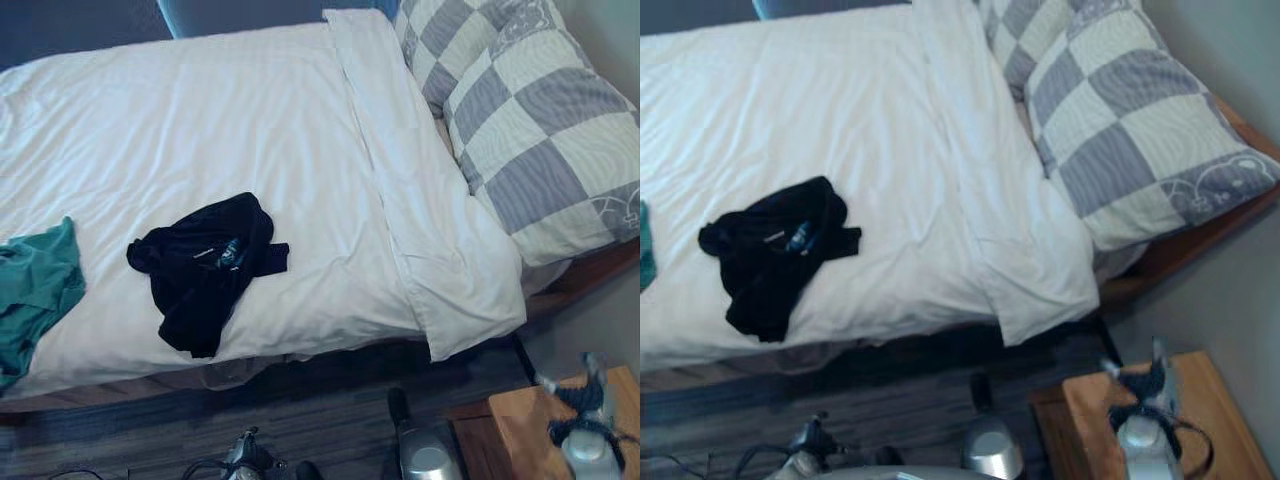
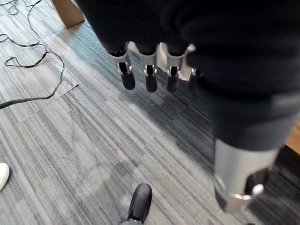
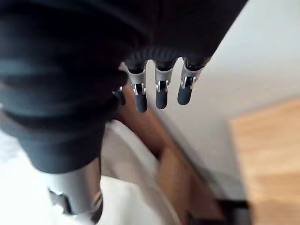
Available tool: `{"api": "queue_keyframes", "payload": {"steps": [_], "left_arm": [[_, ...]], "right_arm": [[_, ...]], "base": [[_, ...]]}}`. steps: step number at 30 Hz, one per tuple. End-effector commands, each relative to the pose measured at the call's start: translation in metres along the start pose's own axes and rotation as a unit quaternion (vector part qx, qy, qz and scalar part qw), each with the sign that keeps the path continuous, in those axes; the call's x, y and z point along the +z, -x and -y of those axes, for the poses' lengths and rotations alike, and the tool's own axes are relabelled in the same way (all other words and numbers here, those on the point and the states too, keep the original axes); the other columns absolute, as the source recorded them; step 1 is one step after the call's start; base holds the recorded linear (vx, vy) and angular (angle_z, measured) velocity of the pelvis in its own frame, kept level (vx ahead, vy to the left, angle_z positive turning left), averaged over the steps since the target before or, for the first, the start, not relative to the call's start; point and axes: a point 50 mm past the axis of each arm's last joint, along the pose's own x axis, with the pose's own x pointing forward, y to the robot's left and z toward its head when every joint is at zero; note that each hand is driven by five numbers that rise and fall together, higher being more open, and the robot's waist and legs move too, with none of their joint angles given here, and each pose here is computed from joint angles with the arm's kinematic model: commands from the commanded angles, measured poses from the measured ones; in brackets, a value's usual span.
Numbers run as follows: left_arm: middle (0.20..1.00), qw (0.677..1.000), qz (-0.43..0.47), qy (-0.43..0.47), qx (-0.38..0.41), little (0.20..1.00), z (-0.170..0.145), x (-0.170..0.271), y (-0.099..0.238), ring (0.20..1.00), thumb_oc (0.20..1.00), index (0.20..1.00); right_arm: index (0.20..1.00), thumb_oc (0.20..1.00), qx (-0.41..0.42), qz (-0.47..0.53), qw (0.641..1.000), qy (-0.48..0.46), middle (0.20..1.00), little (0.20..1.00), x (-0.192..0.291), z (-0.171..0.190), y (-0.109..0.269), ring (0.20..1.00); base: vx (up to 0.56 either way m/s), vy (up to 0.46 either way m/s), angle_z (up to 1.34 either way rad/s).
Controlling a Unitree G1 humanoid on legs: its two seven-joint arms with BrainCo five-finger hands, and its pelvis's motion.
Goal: Tidy up the quilt and then pick up the clothes from the bed and put them into the laundry hamper.
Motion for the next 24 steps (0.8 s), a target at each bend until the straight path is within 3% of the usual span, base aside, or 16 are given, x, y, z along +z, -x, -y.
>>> {"api": "queue_keyframes", "payload": {"steps": [1,4,8,9,12,14,15,16,17,18,19,21,23,24], "left_arm": [[1.000,0.998,-0.001,-0.034,0.044,1.000,-0.028,0.000,-0.006,1.000,1.000,1.000],[1.000,0.997,0.024,-0.053,0.056,1.000,-0.040,0.013,-0.008,1.000,1.000,1.000],[1.000,0.994,0.061,-0.047,0.076,1.000,-0.051,0.033,-0.010,1.000,1.000,1.000],[1.000,0.993,0.079,-0.042,0.079,1.000,-0.054,0.043,-0.010,1.000,1.000,1.000],[1.000,0.992,0.087,-0.037,0.079,1.000,-0.054,0.048,-0.010,1.000,1.000,1.000],[1.000,0.992,0.089,-0.033,0.080,1.000,-0.054,0.051,-0.010,1.000,1.000,1.000],[1.000,0.993,0.086,-0.029,0.076,1.000,-0.052,0.051,-0.010,1.000,1.000,1.000],[1.000,0.993,0.086,-0.029,0.076,1.000,-0.052,0.051,-0.010,1.000,1.000,1.000],[1.000,0.995,0.060,-0.028,0.070,1.000,-0.048,0.042,-0.011,1.000,1.000,1.000],[1.000,0.995,0.060,-0.028,0.070,1.000,-0.048,0.042,-0.011,1.000,1.000,1.000],[1.000,0.996,0.041,-0.033,0.067,1.000,-0.046,0.033,-0.011,1.000,1.000,1.000],[1.000,0.997,0.034,-0.036,0.066,1.000,-0.045,0.030,-0.011,1.000,1.000,1.000],[1.000,0.997,0.021,-0.041,0.067,1.000,-0.048,0.021,-0.011,1.000,1.000,1.000],[1.000,0.997,0.021,-0.041,0.067,1.000,-0.048,0.021,-0.011,1.000,1.000,1.000]], "right_arm": [[0.200,0.200,-0.114,0.146,0.982,-0.030,0.200,0.200,0.076,0.036,-0.042,0.200],[0.200,0.200,-0.137,0.241,0.960,-0.047,0.200,0.200,0.154,0.048,-0.072,0.200],[0.200,0.200,-0.139,0.221,0.962,-0.078,0.200,0.200,0.186,0.049,-0.101,0.200],[0.200,0.200,-0.137,0.164,0.972,-0.097,0.200,0.200,0.182,0.053,-0.120,0.200],[0.200,0.200,-0.115,0.079,0.982,-0.125,0.200,0.200,0.158,0.043,-0.131,0.200],[0.200,0.200,-0.096,0.033,0.985,-0.136,0.200,0.200,0.141,0.033,-0.132,0.200],[0.200,0.200,-0.053,-0.045,0.989,-0.133,0.200,0.200,0.101,0.010,-0.124,0.200],[0.200,0.200,-0.053,-0.045,0.989,-0.133,0.200,0.200,0.101,0.010,-0.124,0.200],[0.200,0.200,0.032,-0.143,0.987,-0.072,0.200,0.200,0.029,-0.031,-0.088,0.200],[0.200,0.200,0.033,-0.143,0.987,-0.072,0.200,0.200,0.028,-0.031,-0.087,0.200],[0.200,0.200,0.098,-0.206,0.973,-0.034,0.200,0.200,-0.023,-0.057,-0.045,0.200],[0.200,0.200,0.126,-0.236,0.963,-0.021,0.200,0.200,-0.045,-0.066,-0.023,0.200],[0.200,0.200,0.225,-0.302,0.925,0.048,0.200,0.200,-0.098,-0.086,0.045,0.200],[0.200,0.200,0.225,-0.302,0.925,0.048,0.200,0.200,-0.098,-0.086,0.045,0.200]], "base": [[-0.04,-0.041,0.10],[-0.09,-0.059,0.20],[-0.13,-0.043,0.28],[-0.13,-0.037,0.32],[-0.04,-0.010,0.41],[-0.03,0.003,0.00],[0.00,0.000,0.00],[0.04,0.060,-0.02],[0.04,0.044,-0.04],[0.08,0.095,0.07],[0.03,0.049,0.09],[0.06,0.085,0.07],[0.04,0.129,-0.03],[0.02,0.132,-0.10]]}}
